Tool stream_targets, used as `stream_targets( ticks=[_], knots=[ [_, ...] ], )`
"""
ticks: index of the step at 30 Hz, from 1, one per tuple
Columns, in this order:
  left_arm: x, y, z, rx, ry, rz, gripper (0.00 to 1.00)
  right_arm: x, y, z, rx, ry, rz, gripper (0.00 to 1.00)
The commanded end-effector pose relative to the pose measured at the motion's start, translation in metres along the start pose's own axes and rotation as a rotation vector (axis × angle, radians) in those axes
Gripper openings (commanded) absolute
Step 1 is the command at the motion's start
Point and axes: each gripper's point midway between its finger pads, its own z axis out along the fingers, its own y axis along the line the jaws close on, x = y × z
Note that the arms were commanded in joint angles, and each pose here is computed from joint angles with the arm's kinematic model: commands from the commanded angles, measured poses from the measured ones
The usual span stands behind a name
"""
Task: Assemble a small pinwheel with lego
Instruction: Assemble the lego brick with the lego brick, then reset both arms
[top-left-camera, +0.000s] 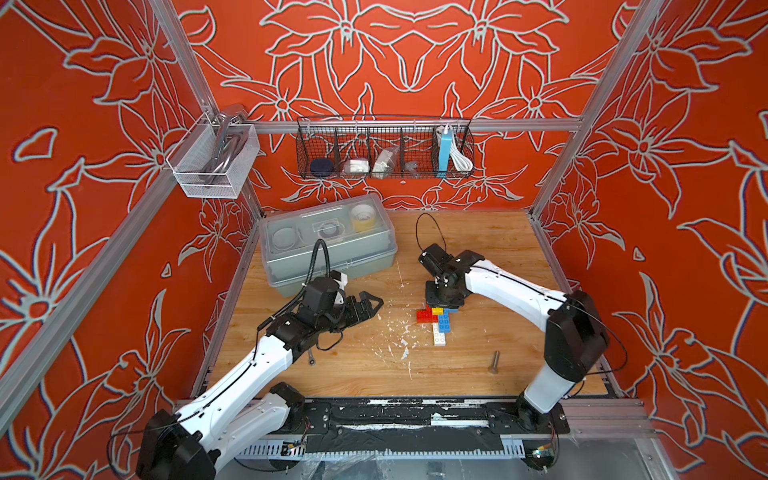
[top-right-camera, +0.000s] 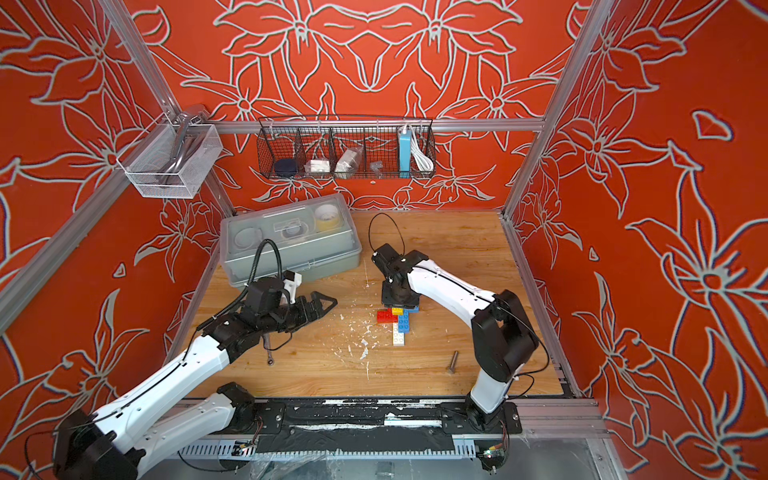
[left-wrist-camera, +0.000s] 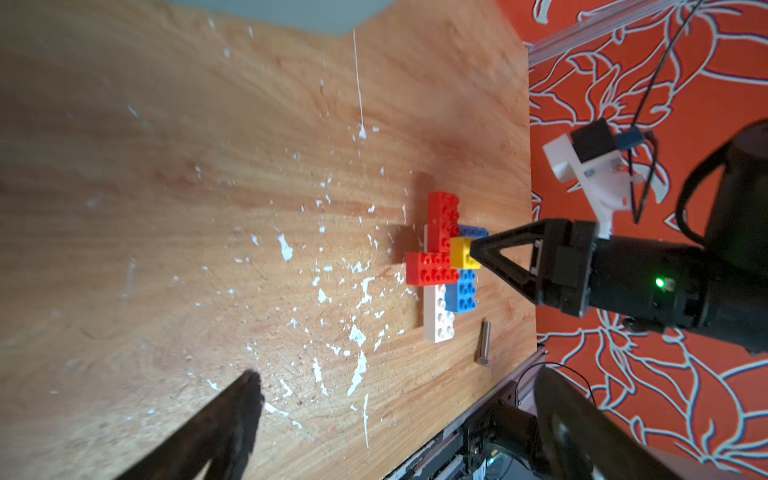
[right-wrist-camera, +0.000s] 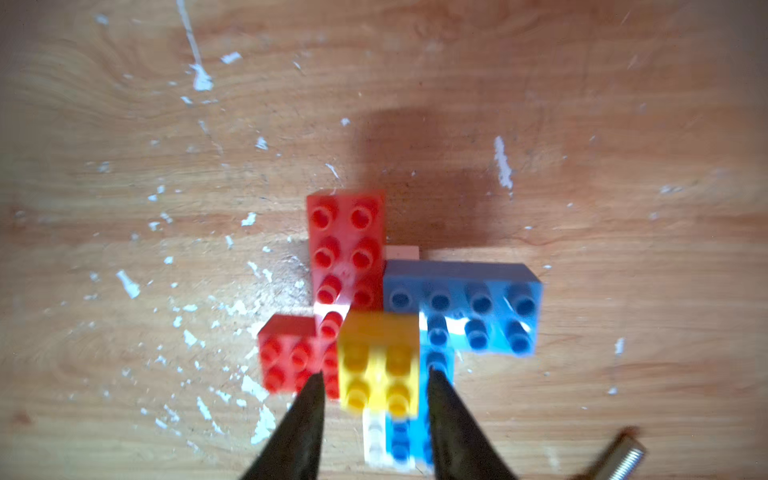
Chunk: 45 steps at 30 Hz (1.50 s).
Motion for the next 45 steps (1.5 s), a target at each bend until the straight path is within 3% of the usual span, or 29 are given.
stream_targets(
  ticks=[1,2,6,10,13,15,17,20,24,27,29,30,32,35,36,37,38,39,40,42,43,45],
  knots=[
    [-0.027,0.01,-0.024,-0.122,-0.102,0.091,0.97,-0.011,-0.013,-0.054,-0.013,-0.133,-0.09,0.7],
    [-0.036,0.012,-0.032,-0.153,-0.138,0.12,0.96,-0.012,-0.017,-0.062,-0.02,-0.168,-0.113,0.98],
    [-0.08,0.03,-0.061,-0.326,-0.394,0.291,0.95,-0.025,-0.041,-0.09,-0.075,-0.395,-0.237,1.0],
    [-0.1,0.06,-0.078,-0.445,-0.643,0.41,0.97,-0.034,-0.093,-0.098,0.041,-0.623,-0.208,1.0],
    [-0.095,0.08,-0.074,-0.491,-0.733,0.566,0.93,-0.034,-0.121,-0.082,0.06,-0.67,-0.169,1.0],
    [-0.087,0.096,-0.068,-0.561,-0.716,0.695,0.94,-0.032,-0.134,-0.06,0.027,-0.651,-0.159,1.0],
    [-0.088,0.11,-0.07,-0.626,-0.752,0.721,0.94,-0.032,-0.151,-0.039,0.069,-0.641,-0.174,1.0],
    [-0.087,0.117,-0.06,-0.621,-0.771,0.792,0.92,-0.038,-0.162,-0.014,0.151,-0.736,-0.261,1.0],
    [-0.092,0.162,-0.044,-0.674,-0.723,0.691,0.92,-0.053,-0.179,-0.006,0.255,-0.781,-0.27,1.0],
    [-0.108,0.178,-0.034,-0.672,-0.727,0.679,0.93,-0.065,-0.192,-0.01,0.269,-0.983,-0.219,1.0],
    [-0.114,0.193,-0.03,-0.683,-0.647,0.592,0.93,-0.066,-0.209,0.002,0.288,-0.99,-0.15,1.0],
    [-0.121,0.194,-0.033,-0.627,-0.681,0.502,0.93,-0.067,-0.21,0.009,0.285,-0.924,-0.161,1.0],
    [-0.121,0.208,-0.03,-0.55,-0.743,0.418,0.9,-0.076,-0.216,0.011,0.283,-0.931,-0.146,1.0],
    [-0.123,0.205,0.001,-0.466,-0.701,0.513,0.89,-0.077,-0.223,0.026,0.268,-1.021,-0.136,1.0],
    [-0.119,0.205,0.007,-0.482,-0.597,0.498,0.89,-0.075,-0.227,0.03,0.293,-1.024,-0.122,1.0],
    [-0.12,0.21,0.01,-0.501,-0.573,0.485,0.91,-0.071,-0.235,0.038,0.32,-0.909,-0.088,1.0],
    [-0.127,0.211,0.011,-0.503,-0.62,0.486,0.93,-0.08,-0.241,0.031,0.325,-0.924,-0.053,1.0],
    [-0.128,0.21,0.012,-0.506,-0.597,0.481,0.94,-0.083,-0.242,0.033,0.326,-0.959,-0.055,1.0],
    [-0.124,0.213,0.013,-0.523,-0.544,0.464,0.95,-0.077,-0.243,0.037,0.33,-0.911,-0.054,1.0],
    [-0.128,0.211,0.013,-0.511,-0.596,0.483,0.98,-0.08,-0.243,0.031,0.333,-0.959,-0.048,0.99],
    [-0.125,0.214,0.014,-0.527,-0.549,0.467,0.98,-0.078,-0.243,0.034,0.334,-0.944,-0.05,0.99],
    [-0.127,0.212,0.014,-0.521,-0.585,0.484,0.98,-0.078,-0.243,0.032,0.333,-0.938,-0.05,1.0]
  ],
)
